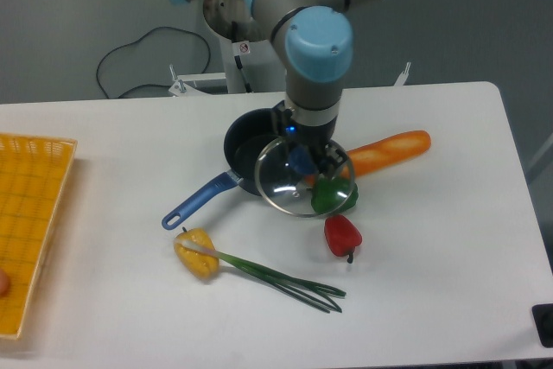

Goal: Place the lid on the table
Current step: 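Lift the glass lid off the dark saucepan with the gripper, then carry the glass lid away from the saucepan past the baguette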

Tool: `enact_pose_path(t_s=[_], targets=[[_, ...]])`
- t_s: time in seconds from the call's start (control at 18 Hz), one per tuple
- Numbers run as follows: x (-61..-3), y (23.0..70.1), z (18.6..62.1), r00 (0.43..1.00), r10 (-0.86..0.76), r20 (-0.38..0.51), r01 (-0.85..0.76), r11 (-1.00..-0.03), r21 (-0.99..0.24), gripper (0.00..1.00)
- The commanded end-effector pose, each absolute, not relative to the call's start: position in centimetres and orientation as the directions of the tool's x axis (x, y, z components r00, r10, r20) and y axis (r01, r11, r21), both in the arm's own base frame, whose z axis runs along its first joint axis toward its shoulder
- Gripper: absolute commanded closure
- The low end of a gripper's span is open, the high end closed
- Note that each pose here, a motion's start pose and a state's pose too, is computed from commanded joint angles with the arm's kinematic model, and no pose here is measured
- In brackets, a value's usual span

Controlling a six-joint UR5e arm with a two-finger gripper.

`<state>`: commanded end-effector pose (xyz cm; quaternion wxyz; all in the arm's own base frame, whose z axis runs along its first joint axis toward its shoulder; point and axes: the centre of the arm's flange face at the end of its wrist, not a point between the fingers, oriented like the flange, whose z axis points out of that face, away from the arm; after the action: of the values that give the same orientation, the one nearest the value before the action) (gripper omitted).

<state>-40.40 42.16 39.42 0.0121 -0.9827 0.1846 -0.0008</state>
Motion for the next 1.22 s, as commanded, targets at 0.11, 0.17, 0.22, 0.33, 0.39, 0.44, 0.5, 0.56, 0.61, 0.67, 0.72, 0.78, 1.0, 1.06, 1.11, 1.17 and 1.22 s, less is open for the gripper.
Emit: enact_pose_path(t_s=[0.11, 0.17, 0.22, 0.33, 0.39, 0.44, 0.5, 0.56, 0.61, 0.67, 0.72, 0.78, 1.0, 1.06, 1.11, 1.17, 1.22], targets=[[-41.6, 41.3, 39.3, 0.931, -0.364, -0.002, -0.364, -0.931, -0.022, 0.52], [-42.2, 40.9, 39.3, 0.927, -0.375, -0.004, -0.375, -0.927, -0.022, 0.52], [-42.6, 40.4, 39.3, 0.923, -0.385, -0.005, -0.385, -0.922, -0.021, 0.52], [-44.3, 39.3, 38.6, 0.918, -0.397, 0.003, -0.397, -0.918, -0.017, 0.52], [-45.0, 38.9, 38.3, 0.912, -0.409, 0.004, -0.409, -0.912, -0.015, 0.52], [-45.8, 38.4, 38.2, 0.910, -0.415, 0.002, -0.415, -0.910, -0.012, 0.52], [-46.5, 38.4, 38.0, 0.907, -0.421, 0.002, -0.421, -0.907, -0.012, 0.52], [-47.0, 38.3, 38.0, 0.908, -0.419, -0.001, -0.419, -0.908, -0.011, 0.52], [-47.7, 38.1, 37.7, 0.910, -0.414, 0.002, -0.414, -0.910, -0.012, 0.52], [-48.2, 38.1, 37.5, 0.911, -0.412, 0.003, -0.412, -0.911, -0.012, 0.52], [-48.6, 38.2, 37.3, 0.908, -0.419, 0.003, -0.419, -0.908, -0.012, 0.52], [-49.3, 37.9, 37.1, 0.907, -0.421, 0.006, -0.420, -0.907, -0.012, 0.52], [-51.3, 37.3, 35.8, 0.915, -0.402, -0.009, -0.403, -0.915, -0.014, 0.52], [-51.5, 37.2, 35.6, 0.917, -0.400, -0.014, -0.400, -0.917, -0.014, 0.52], [-51.7, 37.2, 35.3, 0.917, -0.400, -0.018, -0.400, -0.916, -0.014, 0.52], [-51.9, 37.3, 34.9, 0.917, -0.398, -0.018, -0.398, -0.917, -0.014, 0.52], [-52.2, 37.4, 34.2, 0.917, -0.398, -0.014, -0.398, -0.917, -0.012, 0.52]])
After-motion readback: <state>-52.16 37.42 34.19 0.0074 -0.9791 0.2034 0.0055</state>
